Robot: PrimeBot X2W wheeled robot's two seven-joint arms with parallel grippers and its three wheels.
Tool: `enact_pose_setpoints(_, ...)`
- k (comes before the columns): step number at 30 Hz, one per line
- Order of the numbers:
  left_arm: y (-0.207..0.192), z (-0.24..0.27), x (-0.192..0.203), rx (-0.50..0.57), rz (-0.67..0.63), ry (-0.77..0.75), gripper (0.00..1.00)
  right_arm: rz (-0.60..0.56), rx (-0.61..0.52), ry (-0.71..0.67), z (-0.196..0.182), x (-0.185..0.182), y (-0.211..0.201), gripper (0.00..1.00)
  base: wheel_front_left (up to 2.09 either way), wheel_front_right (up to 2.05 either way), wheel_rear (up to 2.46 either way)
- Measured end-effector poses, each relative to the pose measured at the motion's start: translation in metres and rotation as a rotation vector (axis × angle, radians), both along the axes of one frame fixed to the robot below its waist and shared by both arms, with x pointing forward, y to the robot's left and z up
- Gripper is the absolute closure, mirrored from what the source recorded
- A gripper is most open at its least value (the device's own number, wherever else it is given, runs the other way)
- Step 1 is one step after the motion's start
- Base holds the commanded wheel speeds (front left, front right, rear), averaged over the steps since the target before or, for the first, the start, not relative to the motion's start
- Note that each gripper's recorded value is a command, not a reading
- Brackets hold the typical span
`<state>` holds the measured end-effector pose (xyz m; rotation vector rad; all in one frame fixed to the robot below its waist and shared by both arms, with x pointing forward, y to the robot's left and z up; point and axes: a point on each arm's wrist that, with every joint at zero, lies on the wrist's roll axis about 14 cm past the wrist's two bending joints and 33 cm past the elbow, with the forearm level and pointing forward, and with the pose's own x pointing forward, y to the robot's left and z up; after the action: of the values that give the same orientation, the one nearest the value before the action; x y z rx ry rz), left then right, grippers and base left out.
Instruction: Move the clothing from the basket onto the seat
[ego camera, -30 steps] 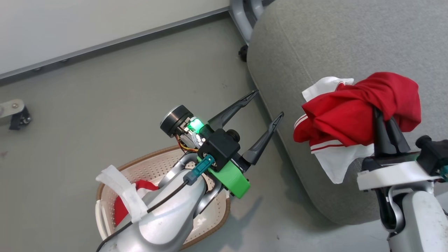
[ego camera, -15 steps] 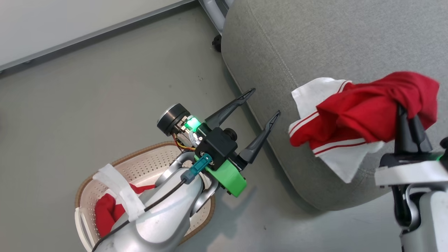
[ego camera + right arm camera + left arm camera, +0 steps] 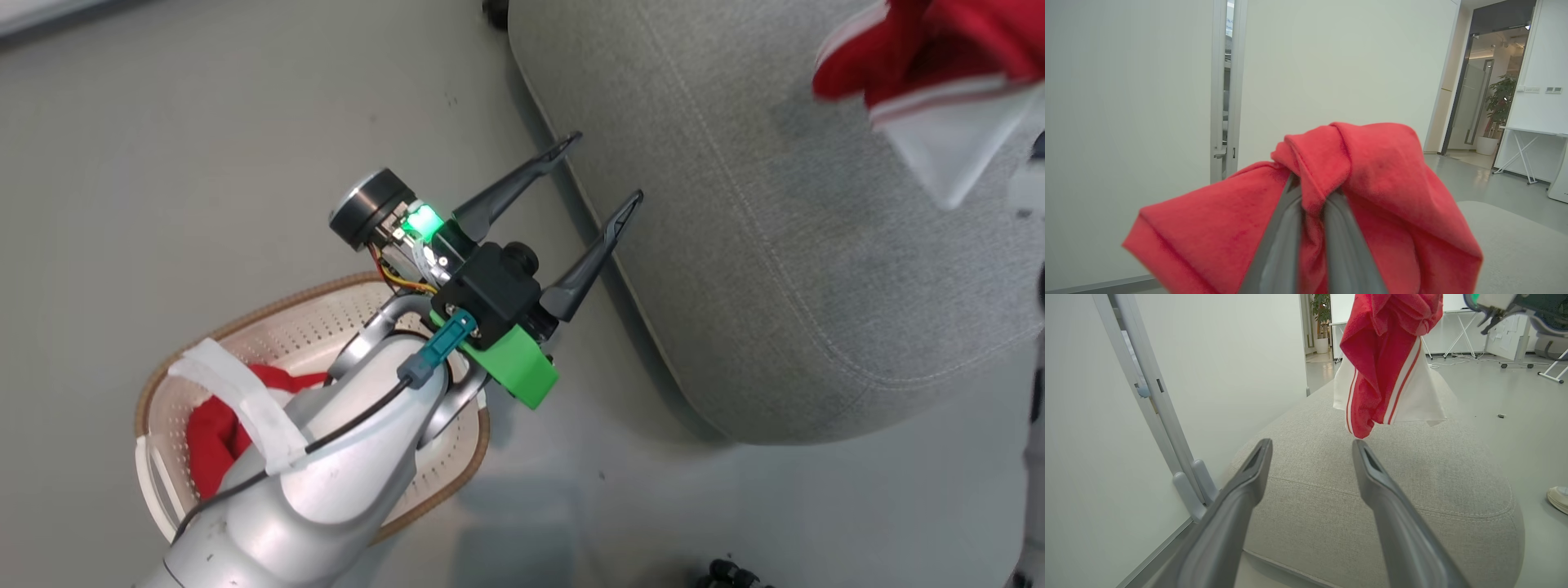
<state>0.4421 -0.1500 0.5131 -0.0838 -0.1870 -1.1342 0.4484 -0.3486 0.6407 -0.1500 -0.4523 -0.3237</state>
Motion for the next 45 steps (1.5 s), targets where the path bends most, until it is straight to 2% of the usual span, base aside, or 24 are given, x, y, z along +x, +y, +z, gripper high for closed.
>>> enact_pose_setpoints(9, 0.01, -0.033, 0.038, 0.005, 0.028, 0.025, 0.0, -0.02, -0.109, -0.061, 0.027, 0.064, -0.02, 1.0, 0.0, 0.0, 0.0)
enact_pose_setpoints(17, 0.019, -0.068, 0.058, 0.016, 0.048, 0.063, 0.0, -0.086, -0.134, -0.003, 0.006, 0.108, -0.053, 1.0, 0.0, 0.0, 0.0)
enact_pose_setpoints(23, 0.025, -0.096, 0.062, 0.03, 0.058, 0.107, 0.0, -0.118, -0.082, 0.158, -0.062, 0.131, -0.068, 1.0, 0.0, 0.0, 0.0)
enact_pose_setpoints(29, 0.031, -0.11, 0.064, 0.042, 0.07, 0.127, 0.0, -0.14, 0.043, 0.3, -0.137, 0.136, -0.07, 1.0, 0.0, 0.0, 0.0)
enact_pose_setpoints(36, 0.035, -0.113, 0.066, 0.05, 0.079, 0.13, 0.0, -0.151, 0.101, 0.438, -0.193, 0.126, -0.066, 1.0, 0.0, 0.0, 0.0)
enact_pose_setpoints(40, 0.036, -0.11, 0.067, 0.049, 0.085, 0.124, 0.0, -0.155, 0.126, 0.457, -0.201, 0.123, -0.067, 1.0, 0.0, 0.0, 0.0)
enact_pose_setpoints(41, 0.036, -0.11, 0.067, 0.05, 0.085, 0.123, 0.0, -0.153, 0.126, 0.457, -0.2, 0.123, -0.066, 0.19, 0.0, 0.0, 0.0)
enact_pose_setpoints(42, 0.036, -0.109, 0.068, 0.049, 0.088, 0.12, 0.0, -0.151, 0.129, 0.448, -0.197, 0.123, -0.066, 0.19, 0.0, 0.0, 0.0)
enact_pose_setpoints(43, 0.036, -0.108, 0.068, 0.049, 0.089, 0.118, 0.0, -0.15, 0.133, 0.436, -0.194, 0.123, -0.065, 0.0, 0.0, 0.0, 0.0)
enact_pose_setpoints(45, 0.035, -0.103, 0.067, 0.044, 0.089, 0.108, 0.0, -0.144, 0.133, 0.415, -0.185, 0.12, -0.065, 0.0, 0.0, 0.0, 0.0)
